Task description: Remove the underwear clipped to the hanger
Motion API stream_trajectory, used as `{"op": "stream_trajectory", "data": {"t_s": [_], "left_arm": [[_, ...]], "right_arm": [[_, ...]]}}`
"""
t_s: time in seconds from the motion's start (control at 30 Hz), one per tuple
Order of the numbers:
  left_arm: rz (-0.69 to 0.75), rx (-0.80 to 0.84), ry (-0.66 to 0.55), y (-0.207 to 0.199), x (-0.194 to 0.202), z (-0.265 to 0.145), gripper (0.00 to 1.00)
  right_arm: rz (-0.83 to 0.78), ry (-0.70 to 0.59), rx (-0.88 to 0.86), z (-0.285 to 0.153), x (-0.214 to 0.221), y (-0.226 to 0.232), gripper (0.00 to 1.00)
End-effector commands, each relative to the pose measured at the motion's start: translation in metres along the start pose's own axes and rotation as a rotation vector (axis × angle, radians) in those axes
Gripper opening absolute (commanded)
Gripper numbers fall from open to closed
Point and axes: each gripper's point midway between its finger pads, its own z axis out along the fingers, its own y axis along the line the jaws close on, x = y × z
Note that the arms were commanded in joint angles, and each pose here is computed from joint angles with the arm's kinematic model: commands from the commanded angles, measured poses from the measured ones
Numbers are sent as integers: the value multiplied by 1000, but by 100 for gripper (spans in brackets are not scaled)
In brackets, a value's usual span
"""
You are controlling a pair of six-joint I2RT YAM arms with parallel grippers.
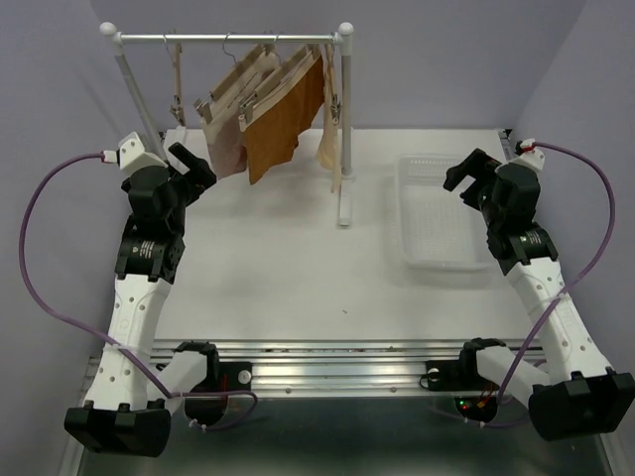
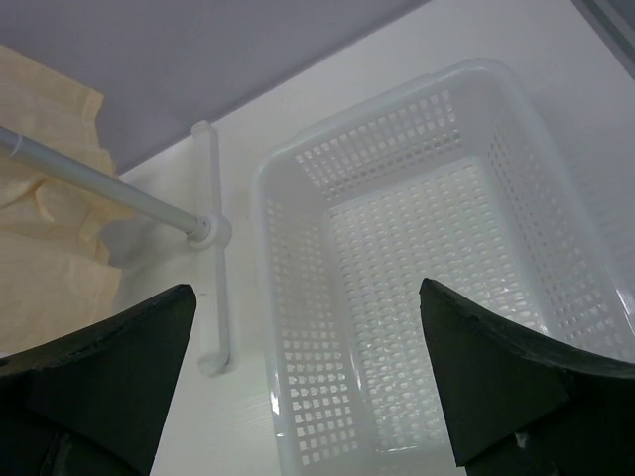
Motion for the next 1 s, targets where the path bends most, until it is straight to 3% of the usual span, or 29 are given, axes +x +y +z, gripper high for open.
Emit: {"op": "stream_trajectory", "data": {"t_s": [0.0, 0.23, 0.67, 0.97], "left_arm": [[-4, 36, -35, -4, -8, -9, 99], [42, 77, -77, -15, -26, -12, 99], [339, 337, -235, -97, -111, -8, 99], [493, 505, -145, -146, -110, 30, 99]], "right_arm": [[8, -66, -91, -5, -17, 17, 100], [-5, -35, -173, -6, -7, 29, 100], [-34, 47, -307, -8, 9, 51, 100], [-36, 70, -304, -2, 15, 51, 100]]}}
